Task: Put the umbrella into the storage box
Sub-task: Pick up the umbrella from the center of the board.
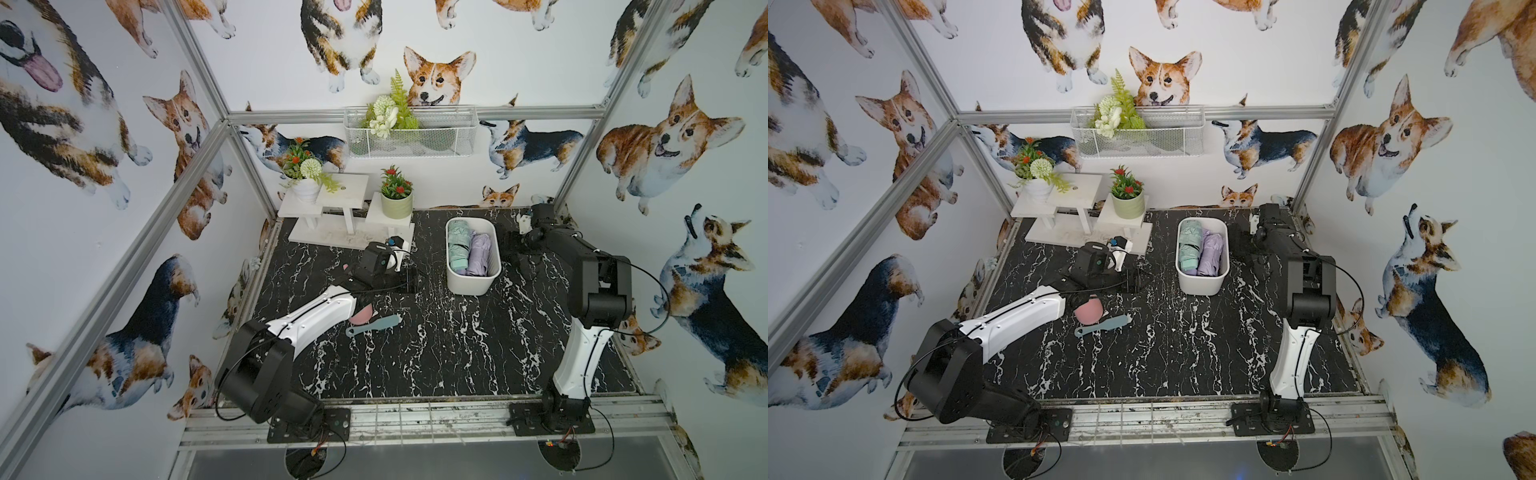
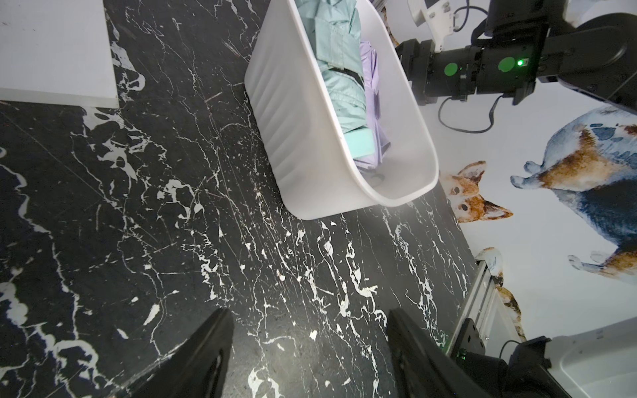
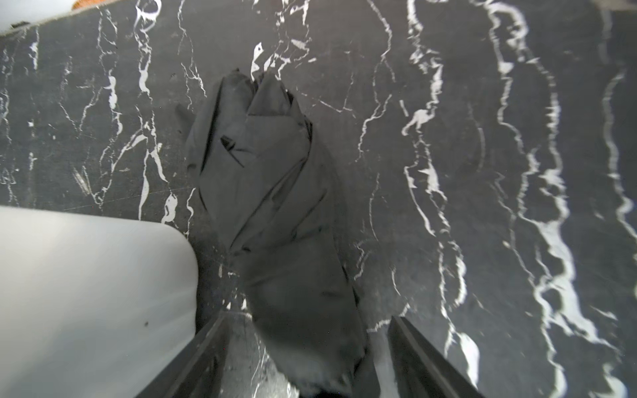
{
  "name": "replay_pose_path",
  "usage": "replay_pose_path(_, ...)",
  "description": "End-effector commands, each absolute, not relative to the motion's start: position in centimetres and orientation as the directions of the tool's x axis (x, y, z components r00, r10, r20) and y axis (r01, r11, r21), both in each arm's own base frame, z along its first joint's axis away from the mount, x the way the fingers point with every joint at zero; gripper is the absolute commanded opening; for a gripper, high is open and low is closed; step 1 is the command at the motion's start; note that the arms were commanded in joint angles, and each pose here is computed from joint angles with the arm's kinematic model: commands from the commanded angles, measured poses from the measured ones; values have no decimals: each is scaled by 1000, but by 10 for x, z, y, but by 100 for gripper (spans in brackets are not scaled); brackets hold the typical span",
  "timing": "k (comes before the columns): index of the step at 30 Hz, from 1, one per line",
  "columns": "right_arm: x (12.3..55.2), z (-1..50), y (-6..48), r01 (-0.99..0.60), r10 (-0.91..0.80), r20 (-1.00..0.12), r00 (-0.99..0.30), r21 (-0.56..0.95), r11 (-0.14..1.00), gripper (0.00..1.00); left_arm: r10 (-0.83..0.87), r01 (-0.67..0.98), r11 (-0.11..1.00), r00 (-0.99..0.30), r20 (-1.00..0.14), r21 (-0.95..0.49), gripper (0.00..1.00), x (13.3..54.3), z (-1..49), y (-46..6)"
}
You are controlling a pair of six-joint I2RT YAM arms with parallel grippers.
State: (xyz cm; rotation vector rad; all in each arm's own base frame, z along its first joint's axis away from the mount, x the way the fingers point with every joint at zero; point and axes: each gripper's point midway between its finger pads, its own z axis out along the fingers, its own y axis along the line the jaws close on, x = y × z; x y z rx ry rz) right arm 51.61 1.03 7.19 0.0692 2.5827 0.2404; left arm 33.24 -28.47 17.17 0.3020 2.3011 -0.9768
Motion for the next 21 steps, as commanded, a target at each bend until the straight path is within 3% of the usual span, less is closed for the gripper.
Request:
replay_pose_path(1, 520, 63, 17, -37, 67, -489, -870, 199, 979, 77, -38, 437, 699, -768, -639, -566, 75, 336, 176, -285)
replay_pose_path(6, 525, 51, 20, -40, 65, -460, -885, 215, 976, 64, -42, 431, 705, -768, -639, -564, 75, 334, 176, -283)
replay_pose_path(10, 521, 64, 20, -37, 79, -489, -869, 223, 974, 35, -47, 428, 708, -765, -642, -562, 75, 333, 176, -280)
replay_pose_path(14, 513, 90, 18, -17, 109, -528, -842, 228, 974, 18, -50, 430, 707, -761, -646, -561, 75, 331, 178, -278)
replay_pose_path(21, 478, 141, 16, 35, 175, -572, -802, 248, 968, 7, -48, 438, 708, -752, -658, -553, 75, 324, 181, -273)
